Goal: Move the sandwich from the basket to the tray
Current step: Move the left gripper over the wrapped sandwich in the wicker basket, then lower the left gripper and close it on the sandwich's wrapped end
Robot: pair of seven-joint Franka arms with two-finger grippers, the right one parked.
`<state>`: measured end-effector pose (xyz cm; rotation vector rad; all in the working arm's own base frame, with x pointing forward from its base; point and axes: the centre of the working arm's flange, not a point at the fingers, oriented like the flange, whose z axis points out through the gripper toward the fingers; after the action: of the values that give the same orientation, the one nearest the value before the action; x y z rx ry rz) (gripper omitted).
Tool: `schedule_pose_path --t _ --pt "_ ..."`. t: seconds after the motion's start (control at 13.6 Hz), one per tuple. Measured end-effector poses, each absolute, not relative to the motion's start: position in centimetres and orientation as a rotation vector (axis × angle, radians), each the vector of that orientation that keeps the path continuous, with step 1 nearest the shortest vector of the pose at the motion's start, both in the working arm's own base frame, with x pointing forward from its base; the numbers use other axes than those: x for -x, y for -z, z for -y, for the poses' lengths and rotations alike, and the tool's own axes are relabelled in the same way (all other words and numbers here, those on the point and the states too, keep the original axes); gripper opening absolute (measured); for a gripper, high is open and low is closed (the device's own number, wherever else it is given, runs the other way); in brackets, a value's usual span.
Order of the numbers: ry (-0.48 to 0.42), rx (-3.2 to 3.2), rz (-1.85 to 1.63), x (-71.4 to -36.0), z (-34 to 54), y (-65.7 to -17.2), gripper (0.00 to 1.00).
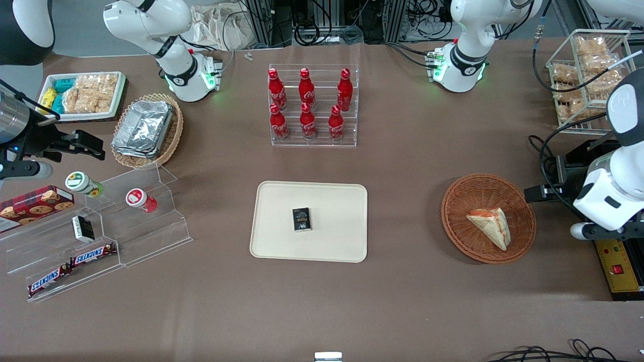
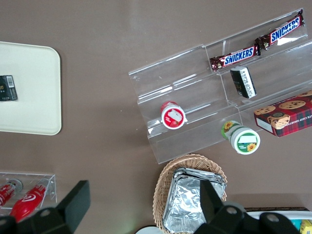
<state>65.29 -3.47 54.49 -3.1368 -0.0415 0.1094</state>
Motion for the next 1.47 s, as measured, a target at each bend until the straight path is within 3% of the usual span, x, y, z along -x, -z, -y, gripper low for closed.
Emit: schedule_pose_path --t 0.37,0.59,0.73,1.03,1.32,1.47 --pt "-0.111 3.139 0.033 -65.3 3.5 -54.5 1.00" --pt "-0.193 3.150 0.031 -64.9 3.8 -53.1 1.00" --pt "-0.232 3.148 0.037 -65.1 3.9 -50.0 1.00" --pt "-0.117 3.147 0.251 -65.4 4.1 -41.5 0.99" --pt "-0.171 3.124 0.352 -63.3 3.6 -35.0 0.99" --pt "-0.158 3.118 0.403 -62.4 3.0 -32.6 0.99"
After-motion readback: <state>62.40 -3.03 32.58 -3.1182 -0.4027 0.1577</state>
